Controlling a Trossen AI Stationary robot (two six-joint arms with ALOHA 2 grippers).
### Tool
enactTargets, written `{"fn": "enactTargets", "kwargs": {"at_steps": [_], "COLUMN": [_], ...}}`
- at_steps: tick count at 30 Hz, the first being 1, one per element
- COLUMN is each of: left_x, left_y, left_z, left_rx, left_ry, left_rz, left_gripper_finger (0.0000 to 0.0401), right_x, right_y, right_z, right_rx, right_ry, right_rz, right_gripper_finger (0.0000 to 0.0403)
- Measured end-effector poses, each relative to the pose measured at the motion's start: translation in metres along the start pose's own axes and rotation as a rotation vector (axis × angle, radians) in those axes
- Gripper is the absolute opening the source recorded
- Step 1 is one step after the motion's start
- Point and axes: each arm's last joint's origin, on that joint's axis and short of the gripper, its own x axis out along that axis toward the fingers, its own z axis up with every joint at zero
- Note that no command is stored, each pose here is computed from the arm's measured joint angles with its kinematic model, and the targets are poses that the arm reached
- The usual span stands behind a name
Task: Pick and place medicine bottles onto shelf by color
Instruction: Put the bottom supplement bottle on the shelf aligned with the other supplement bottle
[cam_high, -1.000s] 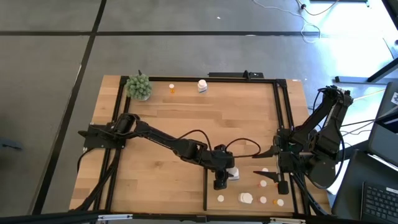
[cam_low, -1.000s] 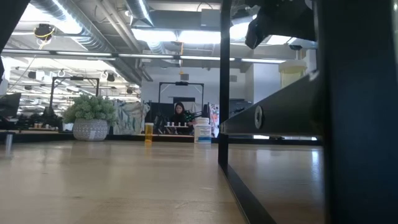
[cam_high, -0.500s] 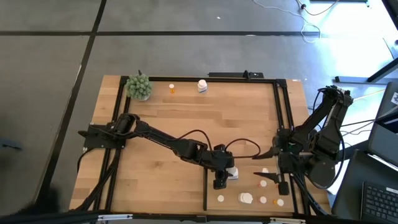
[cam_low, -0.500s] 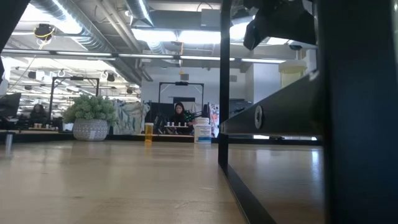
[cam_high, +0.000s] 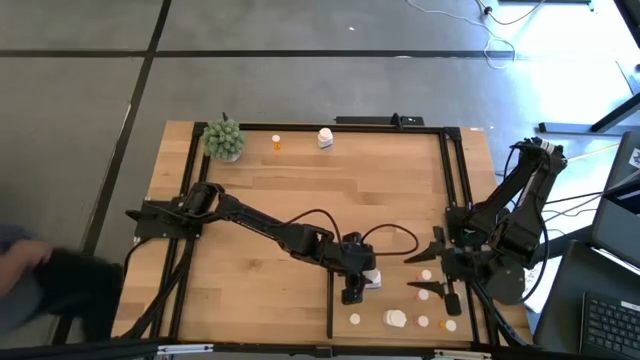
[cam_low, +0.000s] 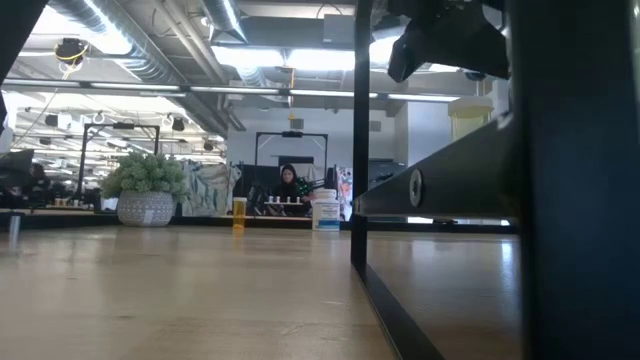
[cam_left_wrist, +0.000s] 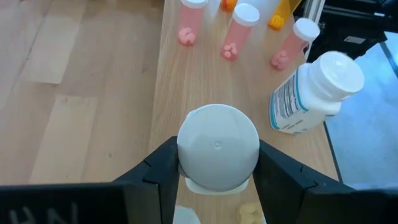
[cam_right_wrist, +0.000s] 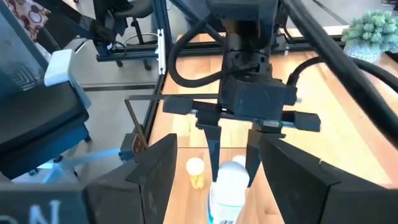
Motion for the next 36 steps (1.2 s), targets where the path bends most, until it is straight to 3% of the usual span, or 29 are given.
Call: {"fn": "enactTargets", "kwargs": {"at_steps": [16,25,36], "left_x": [0.0,0.0,0.0], "left_y": [0.001,0.001,0.001], "left_z": [-0.002,-0.002,-0.002], "left_rx": [0.003,0.002,0.002], "left_ry": [0.02,0.019,0.019], "left_rz": [0.006,0.006,0.007], "left_gripper_finger": [0.0156,0.0156,0.0156], "right_x": [0.02,0.021,0.021], "right_y": [-0.015,-0.014,-0.014], "right_z": [-0.033,-0.041,-0.041], "right_rx": [0.075,0.063,0.037], "right_ry": [0.057,0.158,0.16], "right_rz": [-0.095,-0.002,0.002], "right_gripper_finger": [0.023,0.023,0.023]}}
